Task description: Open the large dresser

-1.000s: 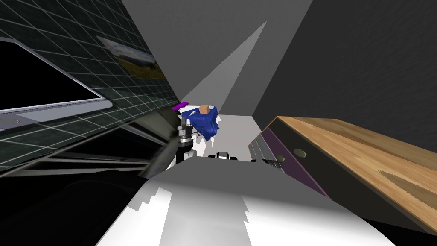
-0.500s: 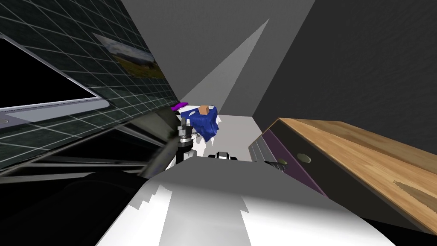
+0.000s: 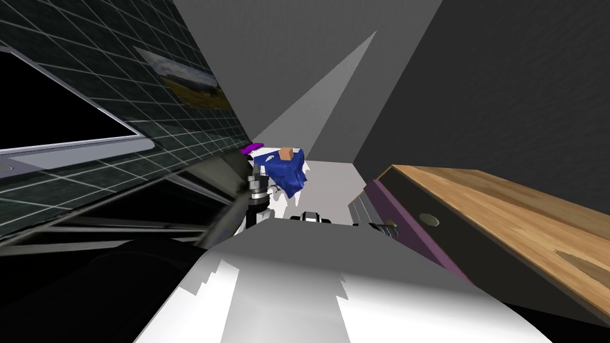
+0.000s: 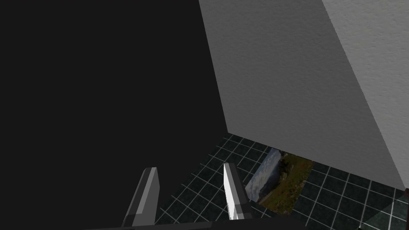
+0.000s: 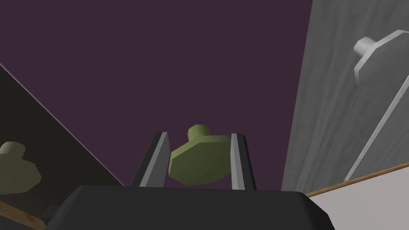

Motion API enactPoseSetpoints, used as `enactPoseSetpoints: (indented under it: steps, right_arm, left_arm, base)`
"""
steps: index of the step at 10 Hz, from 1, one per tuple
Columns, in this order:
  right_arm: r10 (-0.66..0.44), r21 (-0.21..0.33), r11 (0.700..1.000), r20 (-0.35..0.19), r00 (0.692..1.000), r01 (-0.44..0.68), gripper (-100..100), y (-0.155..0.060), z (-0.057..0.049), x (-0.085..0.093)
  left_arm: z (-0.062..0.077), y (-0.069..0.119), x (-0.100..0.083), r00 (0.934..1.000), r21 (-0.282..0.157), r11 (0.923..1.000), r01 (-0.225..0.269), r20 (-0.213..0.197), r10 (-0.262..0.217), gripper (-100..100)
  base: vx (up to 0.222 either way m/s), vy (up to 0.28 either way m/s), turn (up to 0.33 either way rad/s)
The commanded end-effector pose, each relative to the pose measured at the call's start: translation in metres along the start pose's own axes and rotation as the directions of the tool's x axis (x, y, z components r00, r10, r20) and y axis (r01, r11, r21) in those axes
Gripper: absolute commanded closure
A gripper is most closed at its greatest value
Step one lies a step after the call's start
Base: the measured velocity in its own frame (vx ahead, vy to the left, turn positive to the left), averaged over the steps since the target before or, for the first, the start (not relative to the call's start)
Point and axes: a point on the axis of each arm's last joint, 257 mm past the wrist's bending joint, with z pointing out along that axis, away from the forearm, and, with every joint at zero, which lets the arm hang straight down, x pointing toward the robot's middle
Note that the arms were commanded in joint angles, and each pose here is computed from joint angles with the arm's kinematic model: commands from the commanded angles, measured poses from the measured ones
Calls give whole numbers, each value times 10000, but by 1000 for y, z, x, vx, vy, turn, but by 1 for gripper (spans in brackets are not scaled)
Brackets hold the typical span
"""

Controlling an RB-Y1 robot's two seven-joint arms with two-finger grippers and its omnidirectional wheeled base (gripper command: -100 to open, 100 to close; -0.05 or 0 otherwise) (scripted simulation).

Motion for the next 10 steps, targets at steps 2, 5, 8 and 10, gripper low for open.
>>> enactPoseSetpoints:
  steps: [2, 5, 8, 10]
  right_arm:
    - [-27, -45, 10000, -1, 10000, 27, 100, 1, -1, -5]
    - [-22, -47, 10000, -184, 9998, 21, 100, 14, -32, -17]
    - [-12, -40, 10000, -354, 9994, 11, 100, 22, -57, -25]
    - [23, 37, 10000, -379, 9993, -22, 100, 20, -57, -24]
  left_arm:
    - [0, 0, 0, 10000, -1, 10000, -1, 0, 1, 0]
    - [0, 0, 0, 10000, 0, 10000, -3, -2, 3, 0]
    - [0, 0, 0, 10000, 0, 10000, -3, -2, 3, 0]
    - [0, 0, 0, 10000, -1, 10000, -3, -2, 3, 0]
  base:
    - [1, 151, -12]
    - [-35, 30, 53]
    - [-35, 39, 65]
    - [-19, 33, 33]
